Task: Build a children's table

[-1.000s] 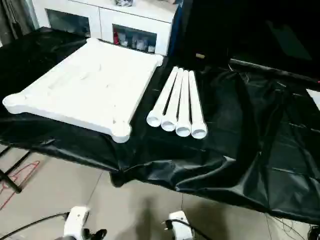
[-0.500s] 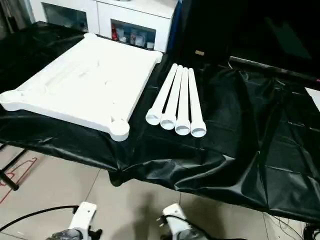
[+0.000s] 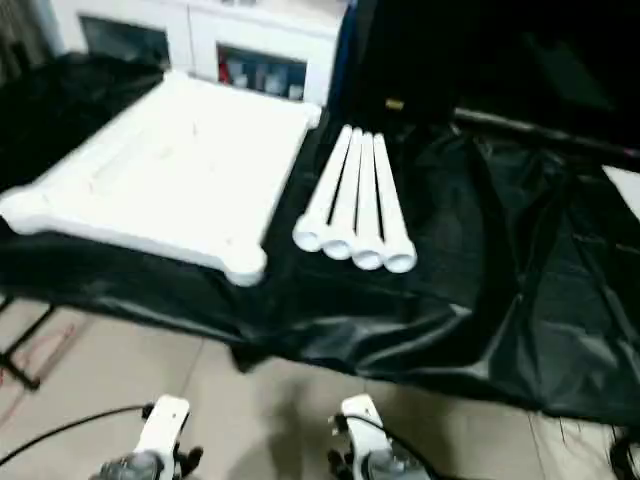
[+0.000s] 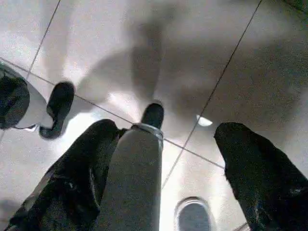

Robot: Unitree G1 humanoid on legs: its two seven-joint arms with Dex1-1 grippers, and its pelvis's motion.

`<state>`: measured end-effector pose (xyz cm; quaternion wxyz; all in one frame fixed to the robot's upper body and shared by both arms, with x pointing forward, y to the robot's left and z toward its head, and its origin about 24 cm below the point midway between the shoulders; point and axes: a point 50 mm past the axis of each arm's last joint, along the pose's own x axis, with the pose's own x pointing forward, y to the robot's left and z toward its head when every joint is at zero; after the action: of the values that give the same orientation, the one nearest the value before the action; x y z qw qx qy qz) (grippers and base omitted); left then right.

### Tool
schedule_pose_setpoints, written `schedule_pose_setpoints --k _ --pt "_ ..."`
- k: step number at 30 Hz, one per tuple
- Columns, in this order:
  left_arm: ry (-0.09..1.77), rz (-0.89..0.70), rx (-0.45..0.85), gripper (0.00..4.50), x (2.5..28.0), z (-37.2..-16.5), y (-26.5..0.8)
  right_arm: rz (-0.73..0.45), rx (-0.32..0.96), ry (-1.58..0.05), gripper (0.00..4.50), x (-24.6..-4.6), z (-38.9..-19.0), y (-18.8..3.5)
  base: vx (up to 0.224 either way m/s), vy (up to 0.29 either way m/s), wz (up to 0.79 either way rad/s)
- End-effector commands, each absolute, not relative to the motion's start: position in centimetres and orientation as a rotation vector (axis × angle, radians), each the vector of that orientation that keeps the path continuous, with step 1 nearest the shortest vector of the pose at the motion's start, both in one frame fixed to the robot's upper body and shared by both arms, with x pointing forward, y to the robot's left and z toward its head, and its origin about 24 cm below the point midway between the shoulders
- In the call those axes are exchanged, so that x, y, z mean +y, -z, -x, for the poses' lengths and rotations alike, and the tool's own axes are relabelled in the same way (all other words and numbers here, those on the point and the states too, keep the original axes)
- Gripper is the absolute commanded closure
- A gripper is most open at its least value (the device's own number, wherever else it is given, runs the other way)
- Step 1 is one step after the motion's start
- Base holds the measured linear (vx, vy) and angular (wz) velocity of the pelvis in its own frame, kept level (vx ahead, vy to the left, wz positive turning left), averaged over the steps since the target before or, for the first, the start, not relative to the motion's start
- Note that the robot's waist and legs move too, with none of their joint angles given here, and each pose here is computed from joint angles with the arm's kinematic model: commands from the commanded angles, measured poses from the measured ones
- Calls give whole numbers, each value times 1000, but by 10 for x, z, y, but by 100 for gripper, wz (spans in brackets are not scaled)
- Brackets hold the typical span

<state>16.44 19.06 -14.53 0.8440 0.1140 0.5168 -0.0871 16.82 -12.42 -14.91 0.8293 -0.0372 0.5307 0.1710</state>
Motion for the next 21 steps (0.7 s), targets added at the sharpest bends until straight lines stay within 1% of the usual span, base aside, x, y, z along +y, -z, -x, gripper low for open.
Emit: schedule_pose_setpoints --k 1,7,10,12,13,15,16,17,18,21 --pt "181 -276 1103 88 194 -158 147 84 1134 -383 84 -121 -166 150 -58 292 -47" --pt "109 -199 1091 88 194 -155 148 68 1127 -361 84 -124 -166 150 4 167 -15" --pt "78 -174 1079 88 195 -153 149 72 1122 -359 84 -125 -166 150 -4 -98 -48" --pt "68 -165 1039 88 195 -154 147 69 1103 -374 84 -124 -164 150 -56 -110 -24" --pt "68 -165 1039 88 195 -154 147 69 1103 -374 84 -124 -164 150 -65 -71 1" --pt "66 -131 983 88 195 -155 144 72 1067 -455 84 -118 -161 150 -54 -52 6" --pt "69 -125 973 88 195 -155 144 73 1059 -469 84 -117 -161 150 -52 -48 7" --pt "75 -119 939 88 195 -155 142 76 1036 -503 84 -114 -161 149 -63 -44 4" --pt "89 -114 869 88 196 -156 137 80 996 -556 84 -110 -160 147 -63 -44 4" --pt "133 -103 779 88 195 -156 129 89 940 -615 84 -107 -161 144 -23 -15 1"
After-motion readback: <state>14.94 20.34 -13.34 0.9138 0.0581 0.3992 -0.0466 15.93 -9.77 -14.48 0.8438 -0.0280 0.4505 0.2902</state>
